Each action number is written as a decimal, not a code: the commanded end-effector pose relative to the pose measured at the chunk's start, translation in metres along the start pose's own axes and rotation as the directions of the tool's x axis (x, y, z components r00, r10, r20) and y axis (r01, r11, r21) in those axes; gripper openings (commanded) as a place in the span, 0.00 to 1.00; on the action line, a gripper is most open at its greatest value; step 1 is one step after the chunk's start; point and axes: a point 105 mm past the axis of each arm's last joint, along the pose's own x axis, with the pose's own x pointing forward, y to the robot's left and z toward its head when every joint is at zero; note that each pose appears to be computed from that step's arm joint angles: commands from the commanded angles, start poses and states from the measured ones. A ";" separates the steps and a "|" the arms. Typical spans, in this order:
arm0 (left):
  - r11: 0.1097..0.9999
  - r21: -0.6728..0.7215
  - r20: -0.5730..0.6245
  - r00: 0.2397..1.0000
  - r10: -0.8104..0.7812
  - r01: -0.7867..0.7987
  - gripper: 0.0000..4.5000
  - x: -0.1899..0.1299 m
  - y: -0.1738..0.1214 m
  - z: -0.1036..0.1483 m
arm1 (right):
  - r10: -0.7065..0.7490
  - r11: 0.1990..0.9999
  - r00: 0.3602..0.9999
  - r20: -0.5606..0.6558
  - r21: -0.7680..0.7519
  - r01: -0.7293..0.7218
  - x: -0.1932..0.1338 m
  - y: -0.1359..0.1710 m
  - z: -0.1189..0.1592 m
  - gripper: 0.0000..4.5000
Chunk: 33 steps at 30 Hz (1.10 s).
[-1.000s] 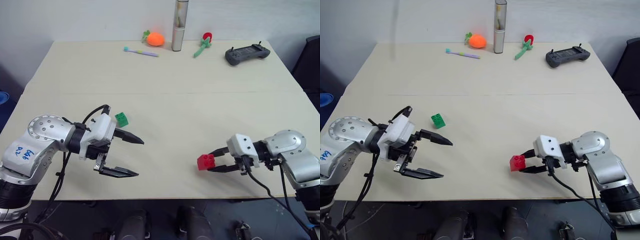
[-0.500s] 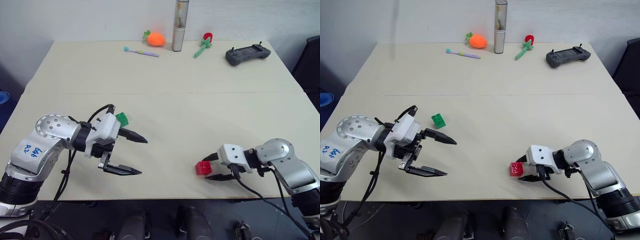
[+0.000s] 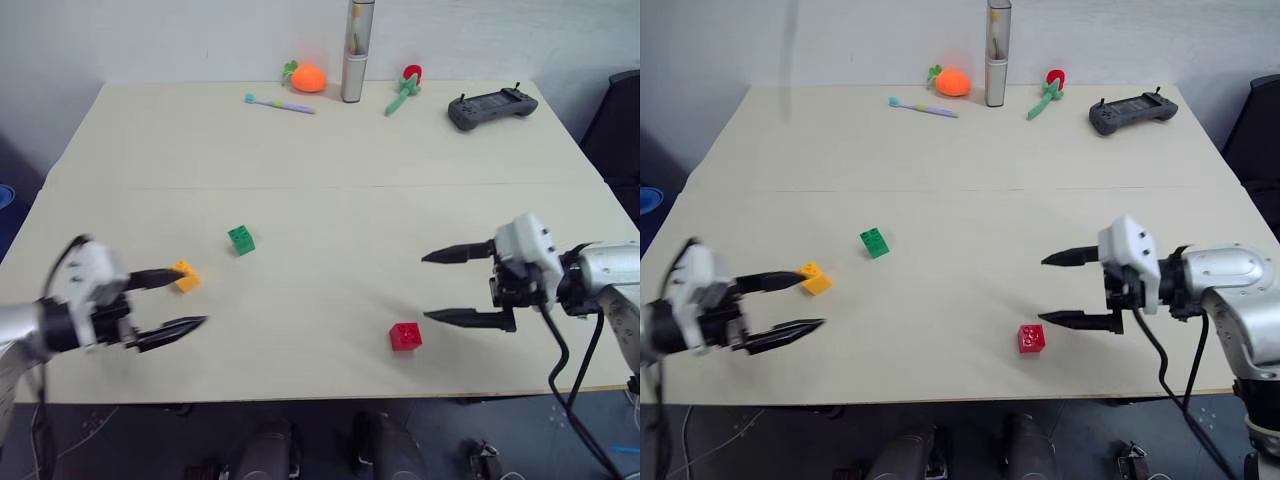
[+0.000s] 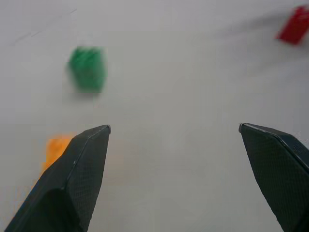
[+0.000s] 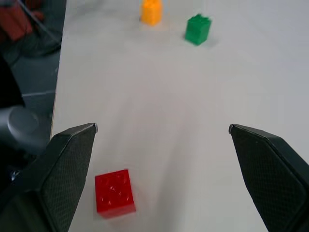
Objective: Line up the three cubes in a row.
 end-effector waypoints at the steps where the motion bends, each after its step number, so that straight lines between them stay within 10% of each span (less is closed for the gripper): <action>1: 0.991 0.045 -0.030 0.991 0.128 -0.127 1.00 -0.028 0.016 -0.005 | -0.021 0.999 0.999 0.045 -0.023 0.022 -0.004 0.002 0.017 1.00; 7: 0.990 0.115 -0.012 0.996 0.085 -0.083 1.00 -0.013 0.035 0.011 | -0.060 0.998 0.995 0.078 -0.020 0.062 -0.003 -0.005 0.026 1.00; 17: 0.970 0.194 -0.097 0.987 -0.129 0.146 1.00 0.098 0.046 0.061 | -0.066 0.996 0.993 0.101 -0.053 0.072 0.008 -0.001 0.032 1.00; 27: 0.975 0.184 -0.257 0.963 -0.077 0.127 1.00 0.165 0.061 0.057 | -0.109 0.991 0.987 0.121 -0.064 0.117 0.013 0.006 0.033 1.00; 33: 0.970 0.189 -0.266 0.959 -0.097 0.150 0.66 0.178 0.060 0.052 | -0.128 0.988 0.985 0.120 -0.068 0.137 0.011 0.005 0.033 1.00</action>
